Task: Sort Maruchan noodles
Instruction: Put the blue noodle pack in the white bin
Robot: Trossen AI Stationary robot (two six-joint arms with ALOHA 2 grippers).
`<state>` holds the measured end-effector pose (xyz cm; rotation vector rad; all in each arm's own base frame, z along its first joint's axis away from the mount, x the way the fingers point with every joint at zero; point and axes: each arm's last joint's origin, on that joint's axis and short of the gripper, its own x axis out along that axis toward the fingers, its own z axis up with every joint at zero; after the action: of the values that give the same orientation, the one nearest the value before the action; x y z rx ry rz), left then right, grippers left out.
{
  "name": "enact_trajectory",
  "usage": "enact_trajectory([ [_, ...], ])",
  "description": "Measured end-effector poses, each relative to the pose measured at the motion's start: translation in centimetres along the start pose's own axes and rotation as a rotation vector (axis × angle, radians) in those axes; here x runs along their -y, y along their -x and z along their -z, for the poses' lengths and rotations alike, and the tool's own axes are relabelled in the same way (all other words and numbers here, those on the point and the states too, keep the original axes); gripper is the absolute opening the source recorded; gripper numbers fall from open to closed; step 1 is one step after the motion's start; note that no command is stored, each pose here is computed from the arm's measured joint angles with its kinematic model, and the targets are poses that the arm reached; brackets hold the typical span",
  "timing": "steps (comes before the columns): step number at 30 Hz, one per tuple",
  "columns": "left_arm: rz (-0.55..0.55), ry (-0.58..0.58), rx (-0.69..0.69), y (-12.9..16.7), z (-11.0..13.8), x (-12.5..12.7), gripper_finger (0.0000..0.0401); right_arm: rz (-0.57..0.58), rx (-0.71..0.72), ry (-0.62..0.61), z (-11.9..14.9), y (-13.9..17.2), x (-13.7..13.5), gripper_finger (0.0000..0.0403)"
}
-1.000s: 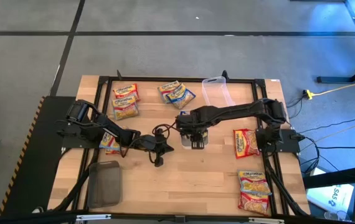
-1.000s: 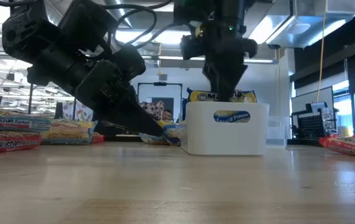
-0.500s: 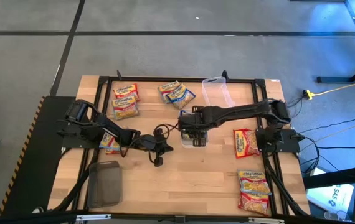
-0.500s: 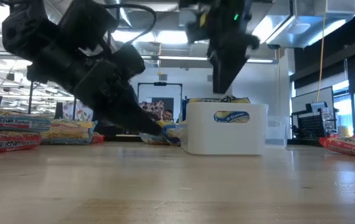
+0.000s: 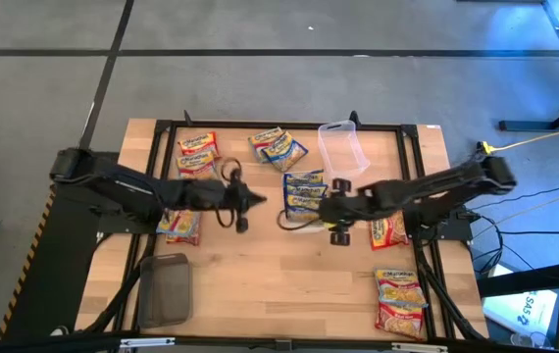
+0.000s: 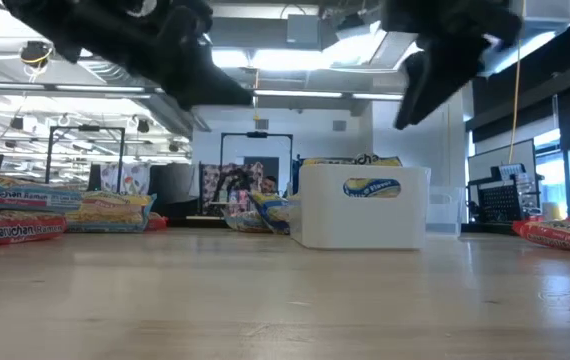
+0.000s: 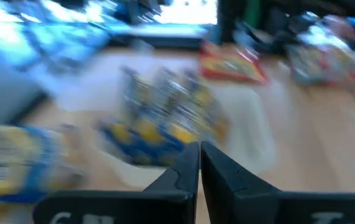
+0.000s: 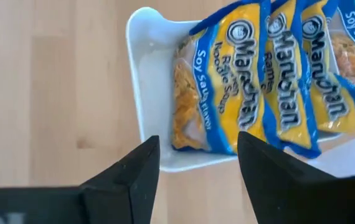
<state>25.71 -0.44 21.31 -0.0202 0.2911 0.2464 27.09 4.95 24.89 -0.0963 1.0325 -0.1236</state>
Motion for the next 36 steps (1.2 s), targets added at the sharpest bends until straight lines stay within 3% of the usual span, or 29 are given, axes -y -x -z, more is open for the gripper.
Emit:
enact_trajectory([
  [4, -0.124, 0.048, 0.059, 1.0, -1.6, -3.1, 0.004, -0.017, 0.134, -0.065, 2.6, 0.9, 0.1, 0.0192],
  [8, -0.177, 0.079, 0.011, 0.7, -3.1, -6.4, 0.0102, -0.033, 0.238, -0.082, 4.6, 0.9, 0.4, 0.0192],
  [12, -0.284, 0.119, -0.097, -0.9, -4.5, -10.4, 0.0168, -0.02, 0.311, -0.036, 5.6, 0.5, 0.5, 0.0192],
  [16, -0.373, 0.229, -0.178, -3.6, -5.1, -15.2, 0.0205, -0.015, 0.326, -0.004, 6.1, -0.1, 0.4, 0.0192],
  [20, -0.268, 0.394, -0.309, -7.0, -4.2, -18.9, 0.021, -0.017, 0.314, -0.021, 6.4, -0.4, 0.4, 0.0192],
  [24, -0.161, 0.47, -0.403, -9.6, -2.5, -20.9, 0.0209, -0.028, 0.32, -0.085, 6.5, -0.5, 0.4, 0.0192],
  [33, -0.207, 0.476, -0.436, -12.1, 0.0, -22.1, 0.0209, -0.044, 0.331, -0.165, 6.4, -0.5, 0.4, 0.0192],
  [36, -0.212, 0.536, -0.432, -12.7, 0.7, -22.3, 0.0209, -0.042, 0.332, -0.165, 6.4, -0.5, 0.4, 0.0192],
])
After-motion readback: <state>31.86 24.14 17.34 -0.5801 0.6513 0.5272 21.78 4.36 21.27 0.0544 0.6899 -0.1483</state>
